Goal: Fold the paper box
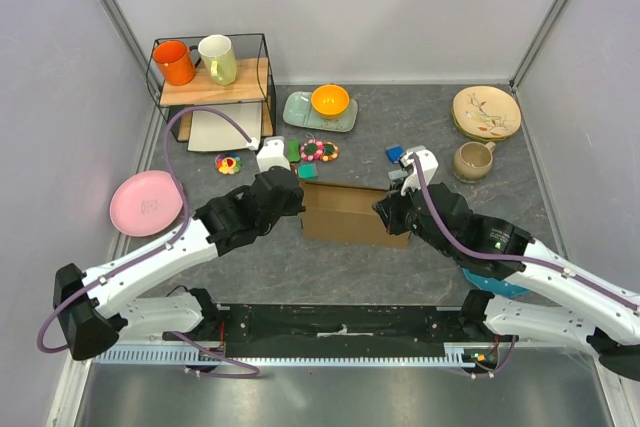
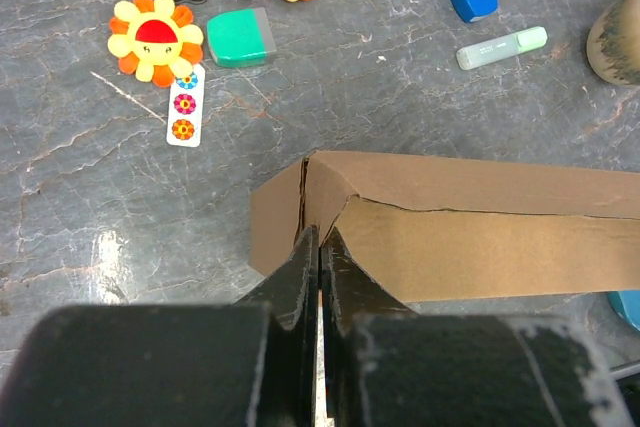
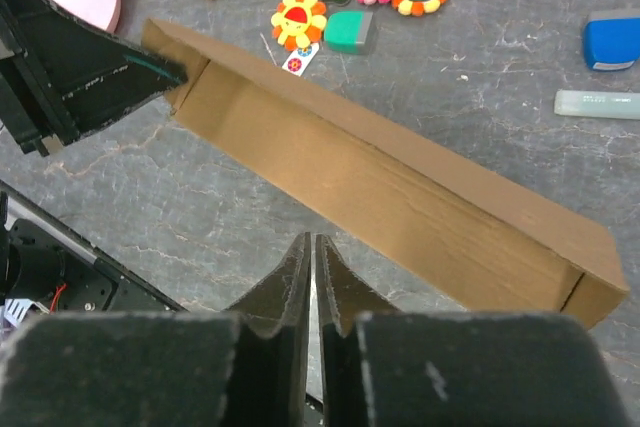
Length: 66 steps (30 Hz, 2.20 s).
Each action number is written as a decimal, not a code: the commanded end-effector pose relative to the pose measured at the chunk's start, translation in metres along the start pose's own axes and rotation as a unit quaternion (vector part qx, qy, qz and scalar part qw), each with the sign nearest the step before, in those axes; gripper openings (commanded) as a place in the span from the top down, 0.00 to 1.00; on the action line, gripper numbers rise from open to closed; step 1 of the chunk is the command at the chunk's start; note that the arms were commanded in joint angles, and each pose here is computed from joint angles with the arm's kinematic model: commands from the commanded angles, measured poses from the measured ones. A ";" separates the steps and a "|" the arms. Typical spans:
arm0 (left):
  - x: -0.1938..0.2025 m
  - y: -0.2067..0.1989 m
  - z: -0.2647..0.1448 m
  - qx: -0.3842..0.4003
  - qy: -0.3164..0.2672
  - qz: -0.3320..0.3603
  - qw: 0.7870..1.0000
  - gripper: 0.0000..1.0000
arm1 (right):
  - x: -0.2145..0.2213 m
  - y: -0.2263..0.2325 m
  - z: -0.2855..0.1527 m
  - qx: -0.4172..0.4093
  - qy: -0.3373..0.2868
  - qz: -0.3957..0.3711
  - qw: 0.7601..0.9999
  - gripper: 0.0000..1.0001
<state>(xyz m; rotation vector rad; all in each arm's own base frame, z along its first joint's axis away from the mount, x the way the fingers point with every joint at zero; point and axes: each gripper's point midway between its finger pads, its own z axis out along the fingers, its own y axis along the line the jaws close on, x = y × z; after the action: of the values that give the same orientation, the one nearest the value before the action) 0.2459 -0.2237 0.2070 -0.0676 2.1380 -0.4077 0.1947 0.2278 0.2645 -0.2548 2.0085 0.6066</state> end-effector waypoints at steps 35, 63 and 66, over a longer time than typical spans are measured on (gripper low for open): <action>0.020 -0.013 -0.002 0.053 0.031 0.016 0.998 0.98 | 0.073 -0.055 0.051 0.115 0.030 -0.055 0.991 1.00; 0.044 0.036 0.009 -0.003 0.021 0.122 0.992 0.98 | 0.092 -0.065 0.049 0.127 0.050 -0.058 0.989 1.00; 0.052 0.037 0.013 -0.004 0.032 0.129 0.991 0.98 | 0.091 -0.065 0.049 0.125 0.049 -0.058 0.989 1.00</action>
<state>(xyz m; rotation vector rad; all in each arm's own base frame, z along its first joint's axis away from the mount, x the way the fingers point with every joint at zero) 0.2437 -0.2281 0.2032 0.0701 2.0261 -0.4806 0.2294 0.2241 0.1945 -0.1590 1.9818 0.3992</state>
